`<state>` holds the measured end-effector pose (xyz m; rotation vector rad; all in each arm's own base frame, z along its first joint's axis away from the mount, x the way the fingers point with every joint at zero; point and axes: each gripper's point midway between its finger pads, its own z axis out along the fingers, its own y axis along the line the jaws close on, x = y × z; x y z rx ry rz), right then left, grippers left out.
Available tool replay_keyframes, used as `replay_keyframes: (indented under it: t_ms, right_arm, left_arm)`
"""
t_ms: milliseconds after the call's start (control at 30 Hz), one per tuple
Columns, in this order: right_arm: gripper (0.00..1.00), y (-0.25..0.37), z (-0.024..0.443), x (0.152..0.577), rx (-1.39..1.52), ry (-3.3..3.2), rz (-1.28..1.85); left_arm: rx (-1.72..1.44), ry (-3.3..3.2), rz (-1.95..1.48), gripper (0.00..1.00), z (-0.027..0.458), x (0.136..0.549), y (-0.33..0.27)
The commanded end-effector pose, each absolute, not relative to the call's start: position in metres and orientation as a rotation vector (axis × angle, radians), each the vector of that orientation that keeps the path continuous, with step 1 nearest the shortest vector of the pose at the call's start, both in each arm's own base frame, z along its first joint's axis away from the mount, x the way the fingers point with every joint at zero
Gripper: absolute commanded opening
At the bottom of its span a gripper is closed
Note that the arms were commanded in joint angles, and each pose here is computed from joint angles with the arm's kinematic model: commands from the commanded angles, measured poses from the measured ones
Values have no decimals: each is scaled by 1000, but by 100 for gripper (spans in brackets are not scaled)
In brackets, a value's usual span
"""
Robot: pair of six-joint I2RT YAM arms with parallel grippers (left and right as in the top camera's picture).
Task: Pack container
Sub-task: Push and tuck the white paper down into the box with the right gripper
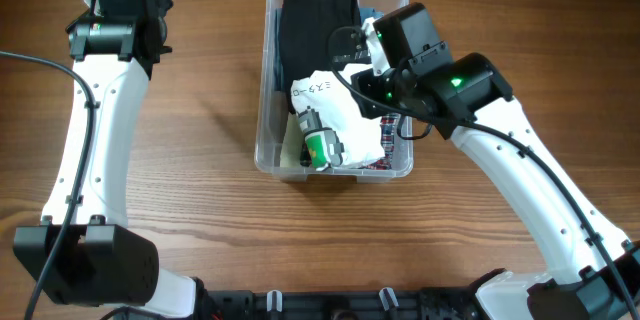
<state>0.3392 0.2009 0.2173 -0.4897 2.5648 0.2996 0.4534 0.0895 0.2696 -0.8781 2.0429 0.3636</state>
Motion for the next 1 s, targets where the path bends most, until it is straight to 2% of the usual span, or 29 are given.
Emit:
replay_keyframes:
  t_ms: [0,67,267,467,600,800,967]
  right_arm:
    - [11,207,193,335,-492,2625,341]
    - [7,206,177,332,-484,2663,332]
    - [7,202,116,316,-385,2837,320]
    - [7,210,62,304,-436,2910,336]
    - [5,214,70,310,-467,2870,349]
    - [5,219,116,320,-462,2747,401]
    - [6,227,151,311,-479,2665,507]
  left_arm:
    - [-883,2039,388,100,268,453,94]
    - [-883,2039,389,100,268,453,94]
    - [-883,2039,388,100,268,453,94]
    - [-883,2039,389,100,268,453,94]
    - [-883,2039,389,100,268,453,94]
    - [-883,2039,388,100,268,453,94]
    - [-883,2039,388,100,268,453,94]
